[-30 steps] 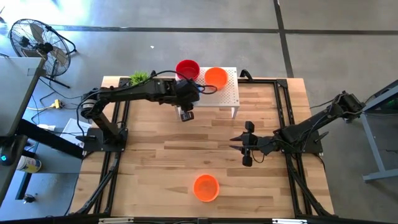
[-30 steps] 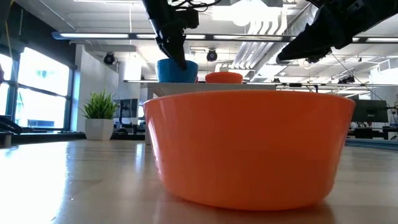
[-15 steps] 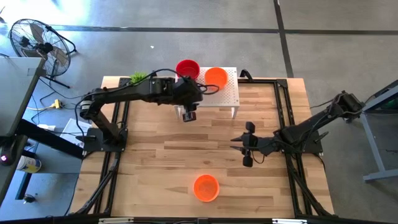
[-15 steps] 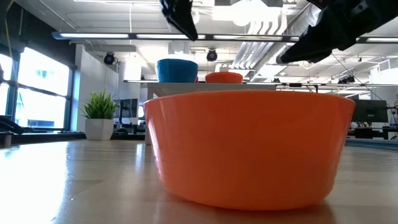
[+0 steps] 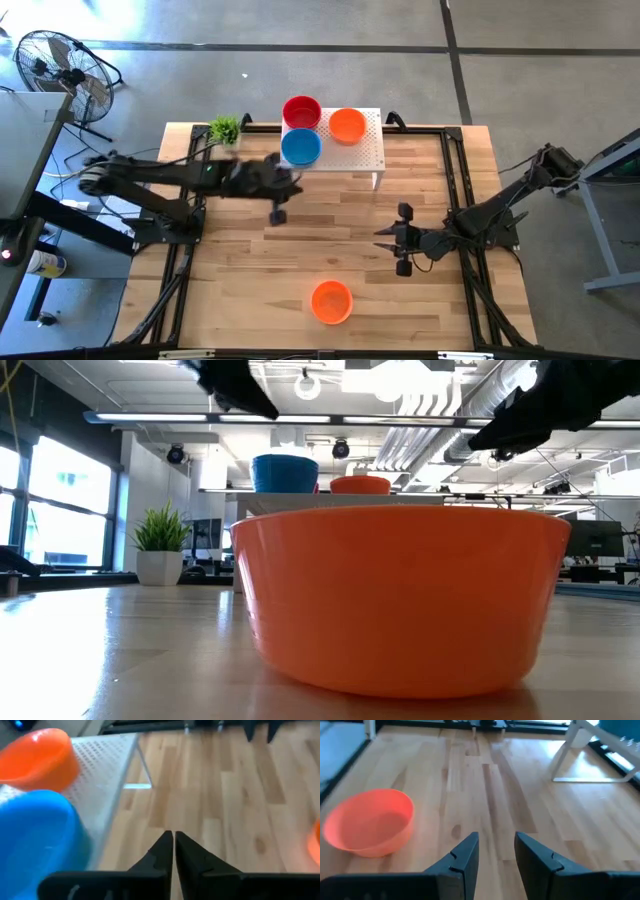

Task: Pick & Place Mini bowls
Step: Stack the orange bowl on top of the orange bowls on the shelf

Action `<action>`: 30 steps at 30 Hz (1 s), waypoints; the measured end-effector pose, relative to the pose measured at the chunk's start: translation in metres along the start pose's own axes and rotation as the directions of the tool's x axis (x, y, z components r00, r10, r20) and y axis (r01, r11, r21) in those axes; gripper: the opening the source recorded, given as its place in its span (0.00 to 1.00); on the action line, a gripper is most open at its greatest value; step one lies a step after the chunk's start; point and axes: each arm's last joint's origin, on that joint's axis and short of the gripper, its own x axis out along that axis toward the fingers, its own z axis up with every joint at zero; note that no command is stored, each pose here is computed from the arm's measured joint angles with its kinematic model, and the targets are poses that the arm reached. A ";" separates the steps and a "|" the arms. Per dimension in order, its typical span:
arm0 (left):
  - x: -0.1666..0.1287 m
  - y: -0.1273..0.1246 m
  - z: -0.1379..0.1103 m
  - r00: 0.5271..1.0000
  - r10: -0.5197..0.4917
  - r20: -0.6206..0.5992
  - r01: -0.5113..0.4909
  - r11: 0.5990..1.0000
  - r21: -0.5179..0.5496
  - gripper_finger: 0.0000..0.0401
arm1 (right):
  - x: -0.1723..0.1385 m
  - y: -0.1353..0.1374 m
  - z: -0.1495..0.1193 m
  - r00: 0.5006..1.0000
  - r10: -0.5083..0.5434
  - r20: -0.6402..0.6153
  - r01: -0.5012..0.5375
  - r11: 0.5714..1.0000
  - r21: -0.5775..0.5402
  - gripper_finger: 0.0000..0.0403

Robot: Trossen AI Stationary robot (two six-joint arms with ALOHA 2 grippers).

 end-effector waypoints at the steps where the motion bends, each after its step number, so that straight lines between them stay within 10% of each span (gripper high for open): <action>1: -0.001 -0.004 -0.010 1.000 -0.010 0.028 0.011 1.000 -0.012 0.04 | 0.000 0.000 0.000 1.000 0.013 0.000 -0.013 1.000 0.014 0.28; 19: 0.007 -0.032 -0.141 0.922 -0.034 0.386 0.121 0.971 -0.204 0.01 | 0.056 0.065 0.022 0.942 0.273 -0.197 -0.300 0.946 -0.125 0.20; 26: 0.009 -0.032 -0.153 0.932 -0.020 0.363 0.117 0.962 -0.246 0.01 | 0.099 0.074 0.037 0.905 0.145 -0.401 -0.141 0.989 0.039 0.33; 30: 0.009 -0.032 -0.153 0.932 -0.020 0.362 0.117 0.962 -0.246 0.01 | 0.124 0.077 0.037 0.857 0.238 -0.457 -0.188 0.970 0.152 0.37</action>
